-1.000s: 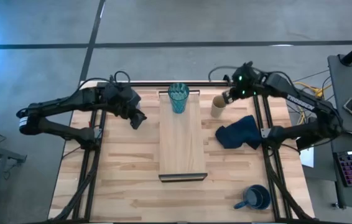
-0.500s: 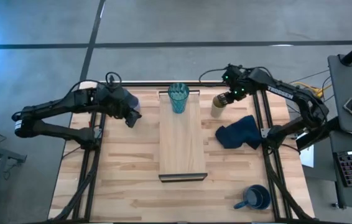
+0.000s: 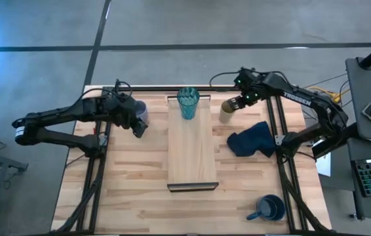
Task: Stack small to large cups/mugs on shelf
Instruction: Put the gray cup on the shelf
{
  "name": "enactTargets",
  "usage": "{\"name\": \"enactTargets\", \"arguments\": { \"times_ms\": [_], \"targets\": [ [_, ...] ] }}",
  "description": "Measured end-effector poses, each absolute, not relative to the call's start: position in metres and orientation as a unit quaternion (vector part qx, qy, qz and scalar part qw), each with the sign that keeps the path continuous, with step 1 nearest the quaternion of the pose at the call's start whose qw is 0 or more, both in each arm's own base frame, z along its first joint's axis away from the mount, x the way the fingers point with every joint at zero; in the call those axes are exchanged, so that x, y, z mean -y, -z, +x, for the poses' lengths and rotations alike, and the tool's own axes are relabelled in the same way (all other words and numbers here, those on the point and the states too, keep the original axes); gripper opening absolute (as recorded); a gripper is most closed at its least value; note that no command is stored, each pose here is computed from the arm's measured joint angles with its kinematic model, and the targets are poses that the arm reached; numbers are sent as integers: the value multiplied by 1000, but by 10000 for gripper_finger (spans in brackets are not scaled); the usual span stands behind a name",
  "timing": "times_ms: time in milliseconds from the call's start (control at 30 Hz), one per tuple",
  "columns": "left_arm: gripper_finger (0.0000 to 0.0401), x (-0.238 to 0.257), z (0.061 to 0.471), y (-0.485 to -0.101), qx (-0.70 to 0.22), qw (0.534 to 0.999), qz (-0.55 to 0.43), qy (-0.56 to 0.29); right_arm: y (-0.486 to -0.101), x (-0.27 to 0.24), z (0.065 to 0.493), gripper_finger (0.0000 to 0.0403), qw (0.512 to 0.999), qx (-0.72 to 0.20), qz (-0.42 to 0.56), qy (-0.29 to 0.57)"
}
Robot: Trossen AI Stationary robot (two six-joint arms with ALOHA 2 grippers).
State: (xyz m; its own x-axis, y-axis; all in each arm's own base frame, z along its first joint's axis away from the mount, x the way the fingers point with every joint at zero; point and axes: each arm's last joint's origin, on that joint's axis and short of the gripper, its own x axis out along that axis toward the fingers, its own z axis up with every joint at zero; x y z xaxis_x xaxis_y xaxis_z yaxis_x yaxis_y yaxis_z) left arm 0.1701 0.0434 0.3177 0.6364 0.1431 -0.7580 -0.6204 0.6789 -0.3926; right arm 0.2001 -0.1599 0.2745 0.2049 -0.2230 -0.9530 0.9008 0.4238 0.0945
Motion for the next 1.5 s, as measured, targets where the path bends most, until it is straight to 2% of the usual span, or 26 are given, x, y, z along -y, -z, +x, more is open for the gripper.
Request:
{"name": "enactTargets", "arguments": {
  "times_ms": [300, 833, 967, 1133, 1333, 1500],
  "targets": [
    [89, -44, 171, -318, -361, 847, -319, -222, -276, 162, 207, 118, 709, -453, 367, 398],
    [89, -44, 170, -318, -363, 847, -318, -223, -243, 173, 224, 117, 676, -504, 356, 403],
    [89, -44, 170, -318, -364, 849, -315, -221, -240, 173, 226, 92, 676, -512, 360, 388],
    [89, -44, 170, -318, -364, 849, -315, -221, -247, 168, 225, 20, 687, -504, 355, 384],
    [89, -44, 170, -318, -366, 852, -305, -217, -261, 153, 215, 10, 683, -518, 352, 377],
    [89, -44, 170, -318, -367, 852, -305, -217, -285, 122, 206, 9, 690, -531, 340, 355]
  ]
}}
